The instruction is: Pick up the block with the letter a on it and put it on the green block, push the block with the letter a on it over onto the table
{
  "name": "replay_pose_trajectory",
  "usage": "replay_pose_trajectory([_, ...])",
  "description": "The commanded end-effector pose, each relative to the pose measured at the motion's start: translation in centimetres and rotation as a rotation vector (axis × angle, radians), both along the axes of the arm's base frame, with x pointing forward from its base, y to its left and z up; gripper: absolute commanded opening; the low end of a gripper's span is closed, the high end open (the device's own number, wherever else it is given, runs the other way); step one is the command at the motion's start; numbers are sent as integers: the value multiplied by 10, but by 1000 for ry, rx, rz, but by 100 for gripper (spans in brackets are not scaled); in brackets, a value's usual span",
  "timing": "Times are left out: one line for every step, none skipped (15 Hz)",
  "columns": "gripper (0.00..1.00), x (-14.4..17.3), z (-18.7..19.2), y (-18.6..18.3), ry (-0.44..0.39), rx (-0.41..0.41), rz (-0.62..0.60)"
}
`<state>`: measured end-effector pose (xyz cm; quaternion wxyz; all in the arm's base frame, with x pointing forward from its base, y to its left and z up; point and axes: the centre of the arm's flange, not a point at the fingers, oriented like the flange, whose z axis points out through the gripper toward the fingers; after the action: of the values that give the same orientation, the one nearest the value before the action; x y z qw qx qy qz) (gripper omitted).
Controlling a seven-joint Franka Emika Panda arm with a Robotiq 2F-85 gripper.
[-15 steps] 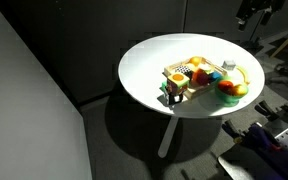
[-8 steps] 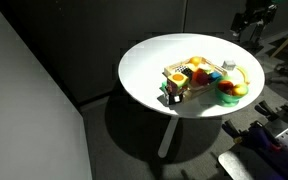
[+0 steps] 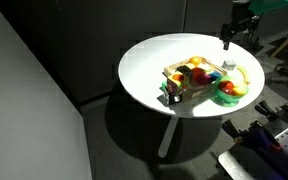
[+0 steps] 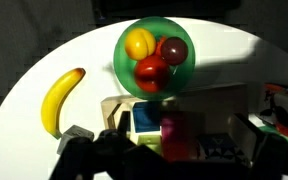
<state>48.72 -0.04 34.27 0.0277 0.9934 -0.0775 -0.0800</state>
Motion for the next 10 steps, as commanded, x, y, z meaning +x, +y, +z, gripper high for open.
replay_pose_trajectory([100,26,-12,9,-20,32,19])
replay_pose_trajectory([100,30,-16,12,-25,40,20])
replay_pose_trajectory([100,34,-20,15,-30,53,19])
replay_pose_trajectory([100,38,-24,18,-33,65,19])
replay_pose_trajectory([100,42,-28,21,-36,76,18])
replay_pose_trajectory([100,46,-31,24,-41,87,17])
replay_pose_trajectory([100,50,-34,26,-46,94,18])
replay_pose_trajectory([100,54,-37,28,-51,97,18])
replay_pose_trajectory([100,58,-39,30,-58,96,17])
replay_pose_trajectory([100,62,-42,31,-63,95,17])
